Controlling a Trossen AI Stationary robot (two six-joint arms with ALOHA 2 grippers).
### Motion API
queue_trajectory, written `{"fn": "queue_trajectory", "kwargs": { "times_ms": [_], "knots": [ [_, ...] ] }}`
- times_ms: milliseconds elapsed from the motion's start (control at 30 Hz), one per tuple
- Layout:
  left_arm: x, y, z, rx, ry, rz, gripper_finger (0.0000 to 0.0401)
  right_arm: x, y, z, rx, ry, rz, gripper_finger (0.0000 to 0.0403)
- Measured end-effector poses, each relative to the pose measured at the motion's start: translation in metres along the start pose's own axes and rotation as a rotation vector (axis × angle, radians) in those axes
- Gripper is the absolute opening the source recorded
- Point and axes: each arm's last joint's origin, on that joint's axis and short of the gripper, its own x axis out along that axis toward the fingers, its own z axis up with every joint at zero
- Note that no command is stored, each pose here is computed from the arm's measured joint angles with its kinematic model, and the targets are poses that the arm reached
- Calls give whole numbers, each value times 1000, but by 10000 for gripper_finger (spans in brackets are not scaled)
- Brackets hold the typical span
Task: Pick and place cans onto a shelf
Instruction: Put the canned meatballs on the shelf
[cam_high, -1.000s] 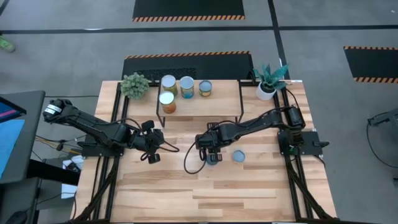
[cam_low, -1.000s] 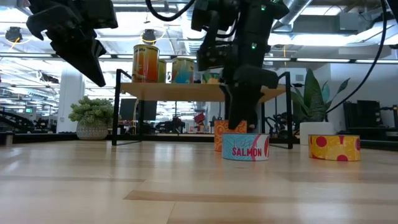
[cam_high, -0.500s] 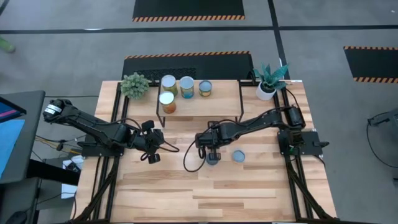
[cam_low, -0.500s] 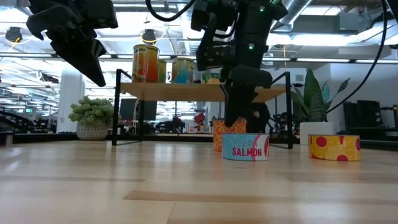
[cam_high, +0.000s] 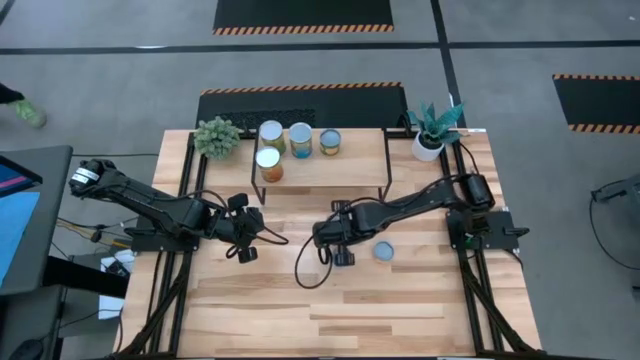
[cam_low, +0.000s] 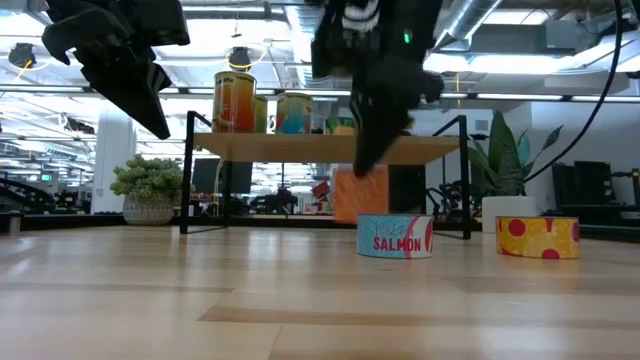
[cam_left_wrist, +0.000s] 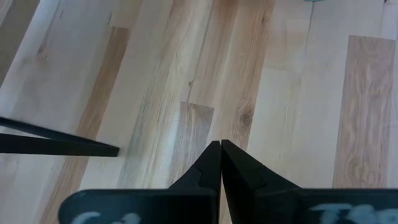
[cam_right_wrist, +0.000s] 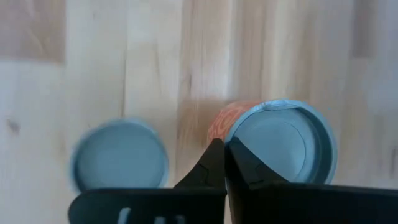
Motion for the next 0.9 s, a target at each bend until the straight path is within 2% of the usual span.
{"fn": "queue_trajectory", "kwargs": {
  "times_ms": [233, 400, 633, 900],
  "knots": [
    [0, 0, 0, 0, 0, 0, 0, -39, 2, 10, -16, -58, -4, 6],
    [0, 0, 0, 1, 2, 1, 0, -75, -7, 16, -45, -116, -45, 5],
    [0, 0, 0, 1, 3, 1, 0, -111, -46, 25, -47, -218, -87, 5],
    [0, 0, 0, 2, 3, 1, 0, -112, -107, 19, 44, -201, -152, 11]
  ]
}}
